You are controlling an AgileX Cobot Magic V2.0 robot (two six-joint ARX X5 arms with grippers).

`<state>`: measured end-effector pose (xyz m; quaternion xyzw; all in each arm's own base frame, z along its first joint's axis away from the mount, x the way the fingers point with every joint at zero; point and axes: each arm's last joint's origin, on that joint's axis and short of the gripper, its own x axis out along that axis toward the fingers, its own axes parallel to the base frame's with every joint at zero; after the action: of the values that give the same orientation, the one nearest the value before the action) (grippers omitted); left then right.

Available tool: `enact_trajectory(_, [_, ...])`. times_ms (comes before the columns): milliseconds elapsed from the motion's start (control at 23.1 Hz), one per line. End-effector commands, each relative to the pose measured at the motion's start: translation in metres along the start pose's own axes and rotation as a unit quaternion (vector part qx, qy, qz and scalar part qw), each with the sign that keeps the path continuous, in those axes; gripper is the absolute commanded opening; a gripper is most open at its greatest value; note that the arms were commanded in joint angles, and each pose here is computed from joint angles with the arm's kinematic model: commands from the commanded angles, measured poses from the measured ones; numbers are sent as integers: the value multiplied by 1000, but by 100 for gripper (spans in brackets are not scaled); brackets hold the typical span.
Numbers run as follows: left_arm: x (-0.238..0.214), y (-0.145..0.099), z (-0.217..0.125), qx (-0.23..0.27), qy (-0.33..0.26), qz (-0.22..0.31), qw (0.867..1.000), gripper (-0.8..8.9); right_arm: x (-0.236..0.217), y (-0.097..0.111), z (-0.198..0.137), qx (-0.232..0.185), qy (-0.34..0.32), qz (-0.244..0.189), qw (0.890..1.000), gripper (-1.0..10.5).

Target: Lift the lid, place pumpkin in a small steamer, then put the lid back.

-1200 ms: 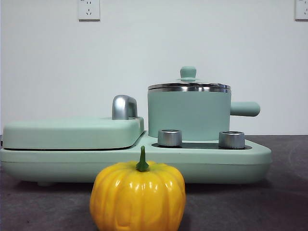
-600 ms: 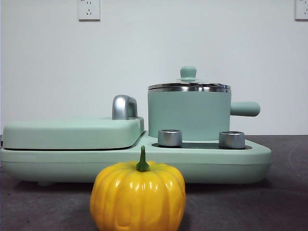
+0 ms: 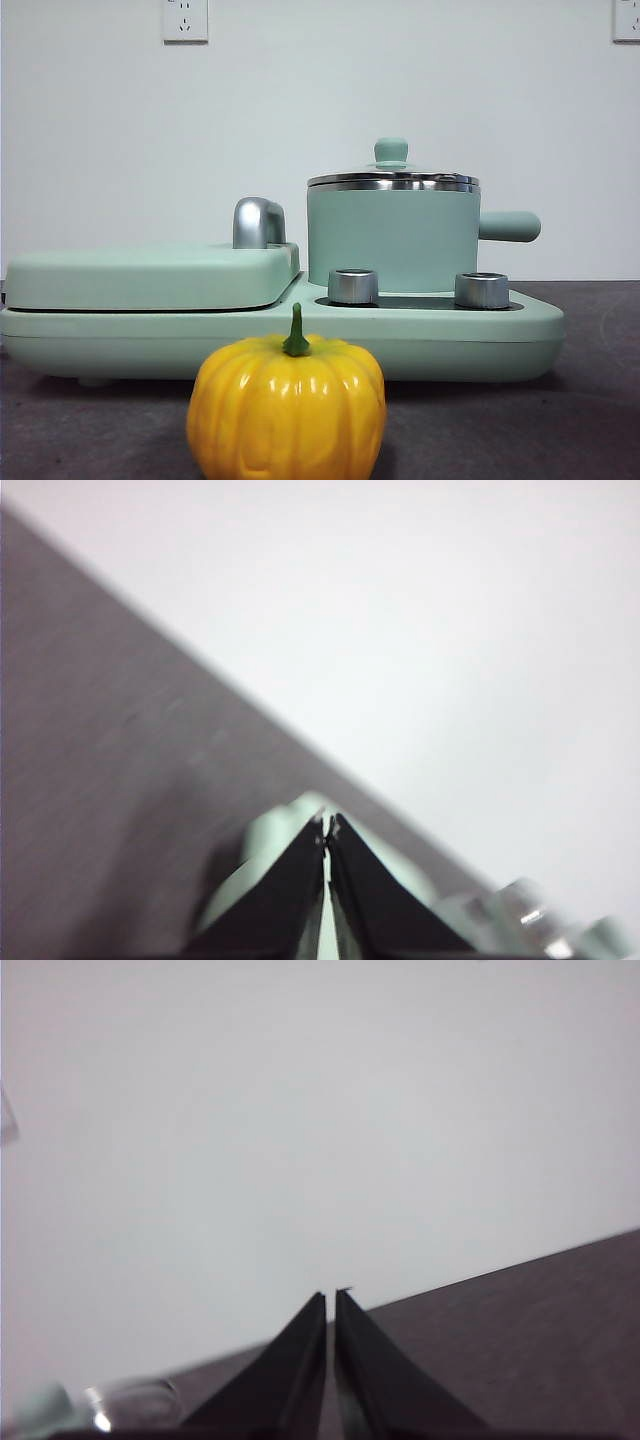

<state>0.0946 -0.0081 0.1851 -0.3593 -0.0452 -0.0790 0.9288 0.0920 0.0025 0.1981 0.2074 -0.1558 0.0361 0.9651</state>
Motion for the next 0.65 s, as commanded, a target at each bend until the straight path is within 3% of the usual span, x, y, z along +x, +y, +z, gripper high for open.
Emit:
enact_trajectory(43, [0,-5,5,-21,-25,-31,999,7,0,2,5,135,-12,1,991,12])
enact_trajectory(217, [-3,-18,19,-26,-53,-57,997,10,0,11,22,150,-12,27,988,12])
enact_trajectory(390, [-10,-41,44,48,-83,-75,993,11,-1,25,51,84,3,46,995,12])
enact_trajectory(650, [-21,-80,87,107,-64,-52,991,10,0,47,100,-12,27,50,998,12])
